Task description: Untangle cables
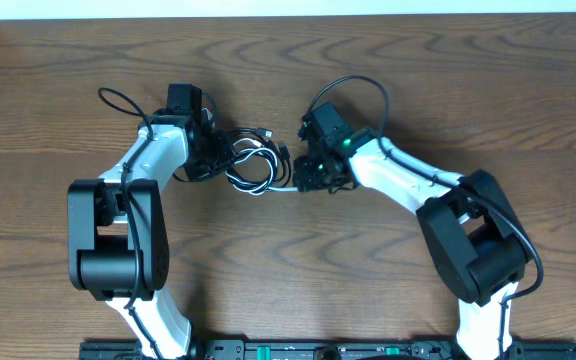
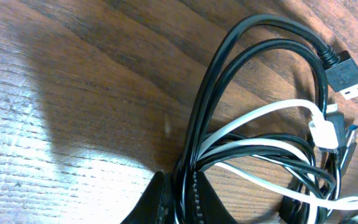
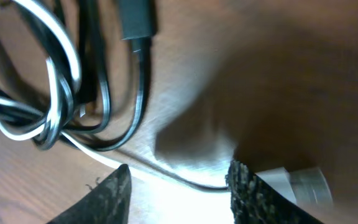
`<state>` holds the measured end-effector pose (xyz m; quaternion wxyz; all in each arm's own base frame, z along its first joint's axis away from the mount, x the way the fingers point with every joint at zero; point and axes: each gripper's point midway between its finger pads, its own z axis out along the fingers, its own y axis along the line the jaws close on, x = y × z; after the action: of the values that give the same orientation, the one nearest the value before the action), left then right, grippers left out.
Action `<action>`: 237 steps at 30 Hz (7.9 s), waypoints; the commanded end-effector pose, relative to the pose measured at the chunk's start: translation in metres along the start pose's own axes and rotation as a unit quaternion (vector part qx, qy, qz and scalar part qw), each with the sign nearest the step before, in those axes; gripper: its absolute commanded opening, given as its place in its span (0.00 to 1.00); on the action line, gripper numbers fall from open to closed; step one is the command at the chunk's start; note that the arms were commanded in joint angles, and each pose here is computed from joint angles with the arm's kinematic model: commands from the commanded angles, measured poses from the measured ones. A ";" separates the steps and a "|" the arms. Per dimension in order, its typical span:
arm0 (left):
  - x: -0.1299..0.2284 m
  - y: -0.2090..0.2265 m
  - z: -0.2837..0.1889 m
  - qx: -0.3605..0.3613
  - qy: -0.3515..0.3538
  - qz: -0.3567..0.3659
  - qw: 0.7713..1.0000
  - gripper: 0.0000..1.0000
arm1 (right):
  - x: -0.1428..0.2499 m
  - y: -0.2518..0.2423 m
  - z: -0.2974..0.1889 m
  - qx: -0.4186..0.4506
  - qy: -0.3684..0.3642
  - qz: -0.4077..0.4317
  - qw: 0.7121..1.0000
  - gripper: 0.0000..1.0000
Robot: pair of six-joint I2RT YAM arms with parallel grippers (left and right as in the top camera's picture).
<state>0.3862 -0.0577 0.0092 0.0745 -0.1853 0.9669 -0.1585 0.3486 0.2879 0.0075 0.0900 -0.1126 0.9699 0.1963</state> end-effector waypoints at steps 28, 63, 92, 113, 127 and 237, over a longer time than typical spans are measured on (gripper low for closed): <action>0.025 -0.086 -0.085 0.454 0.010 0.232 0.860 0.07 | -0.023 -0.017 0.001 -0.047 -0.027 -0.010 0.998 0.03; 0.022 -0.083 -0.089 0.460 -0.007 0.249 0.852 0.08 | -0.022 0.038 -0.062 -0.372 0.027 0.000 0.928 0.49; 0.021 -0.081 -0.086 0.450 -0.008 0.250 0.857 0.08 | 0.048 0.055 -0.006 -0.187 0.120 0.002 0.975 0.47; 0.021 -0.080 -0.084 0.447 -0.008 0.251 0.859 0.08 | -0.005 0.006 -0.068 -0.357 0.065 0.054 0.930 0.53; 0.020 -0.079 -0.083 0.441 -0.007 0.251 0.862 0.08 | -0.008 0.032 -0.108 -0.493 0.024 -0.043 0.869 0.61; 0.009 -0.051 -0.021 0.212 0.015 0.195 0.957 0.19 | 0.028 0.113 -0.060 -0.430 0.086 -0.095 0.893 0.01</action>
<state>0.3886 -0.1145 0.0588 0.1417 0.0738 0.9065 -0.3908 0.2891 0.3600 0.0962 -0.0266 -0.2419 0.7888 0.5645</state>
